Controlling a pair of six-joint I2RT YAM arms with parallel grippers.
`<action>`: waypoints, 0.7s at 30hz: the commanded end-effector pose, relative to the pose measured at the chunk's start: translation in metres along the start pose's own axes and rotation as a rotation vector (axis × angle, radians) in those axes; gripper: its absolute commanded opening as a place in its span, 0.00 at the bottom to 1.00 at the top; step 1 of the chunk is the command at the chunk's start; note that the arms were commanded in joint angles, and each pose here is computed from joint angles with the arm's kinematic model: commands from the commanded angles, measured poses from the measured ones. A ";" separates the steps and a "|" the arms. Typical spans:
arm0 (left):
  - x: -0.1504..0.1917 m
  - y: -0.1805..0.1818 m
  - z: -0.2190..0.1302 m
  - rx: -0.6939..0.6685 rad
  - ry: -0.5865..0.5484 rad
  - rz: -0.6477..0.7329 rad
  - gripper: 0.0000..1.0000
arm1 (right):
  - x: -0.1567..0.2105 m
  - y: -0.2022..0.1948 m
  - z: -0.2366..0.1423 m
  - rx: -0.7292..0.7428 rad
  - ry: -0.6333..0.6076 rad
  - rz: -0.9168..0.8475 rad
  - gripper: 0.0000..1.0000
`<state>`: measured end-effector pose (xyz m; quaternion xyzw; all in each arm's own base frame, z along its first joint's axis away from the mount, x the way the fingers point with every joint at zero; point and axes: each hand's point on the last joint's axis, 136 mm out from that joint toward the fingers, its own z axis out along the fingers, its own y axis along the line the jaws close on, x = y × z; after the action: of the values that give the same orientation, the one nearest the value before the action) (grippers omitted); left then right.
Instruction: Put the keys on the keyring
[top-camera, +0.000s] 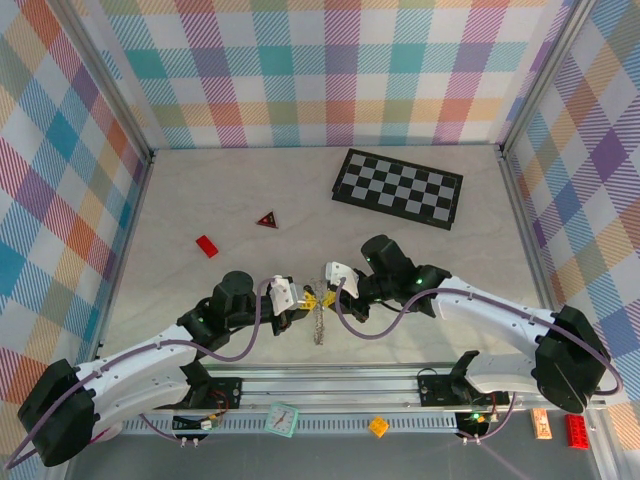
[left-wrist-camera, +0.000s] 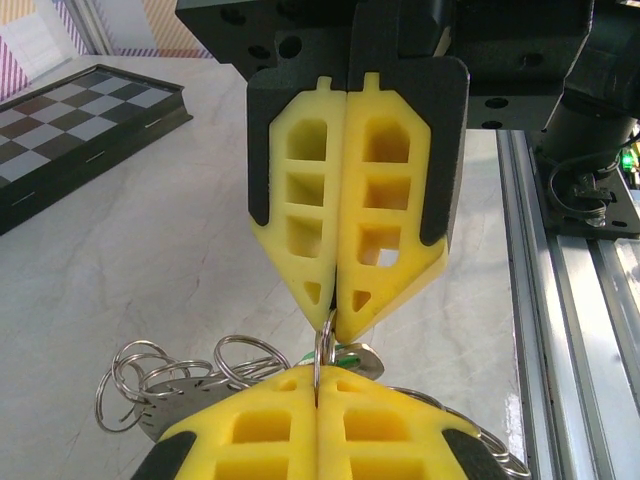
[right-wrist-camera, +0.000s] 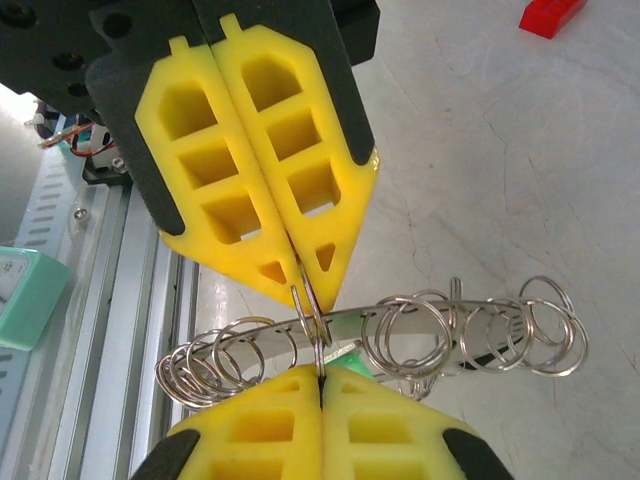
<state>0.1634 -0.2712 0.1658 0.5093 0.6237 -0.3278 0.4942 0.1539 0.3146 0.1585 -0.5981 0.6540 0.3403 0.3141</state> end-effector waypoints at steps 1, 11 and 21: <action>-0.013 -0.007 -0.002 0.026 -0.062 0.037 0.00 | -0.016 0.000 -0.012 0.015 -0.018 -0.048 0.00; -0.024 -0.008 -0.003 0.033 -0.132 0.018 0.00 | -0.003 -0.006 -0.003 0.014 0.034 -0.048 0.00; -0.027 -0.007 0.001 0.032 -0.168 -0.004 0.00 | -0.001 -0.008 0.004 0.002 0.029 -0.048 0.01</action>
<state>0.1628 -0.2742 0.1627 0.4876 0.6223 -0.3538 0.4998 0.1587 0.3135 0.1444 -0.6123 0.6613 0.3187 0.2937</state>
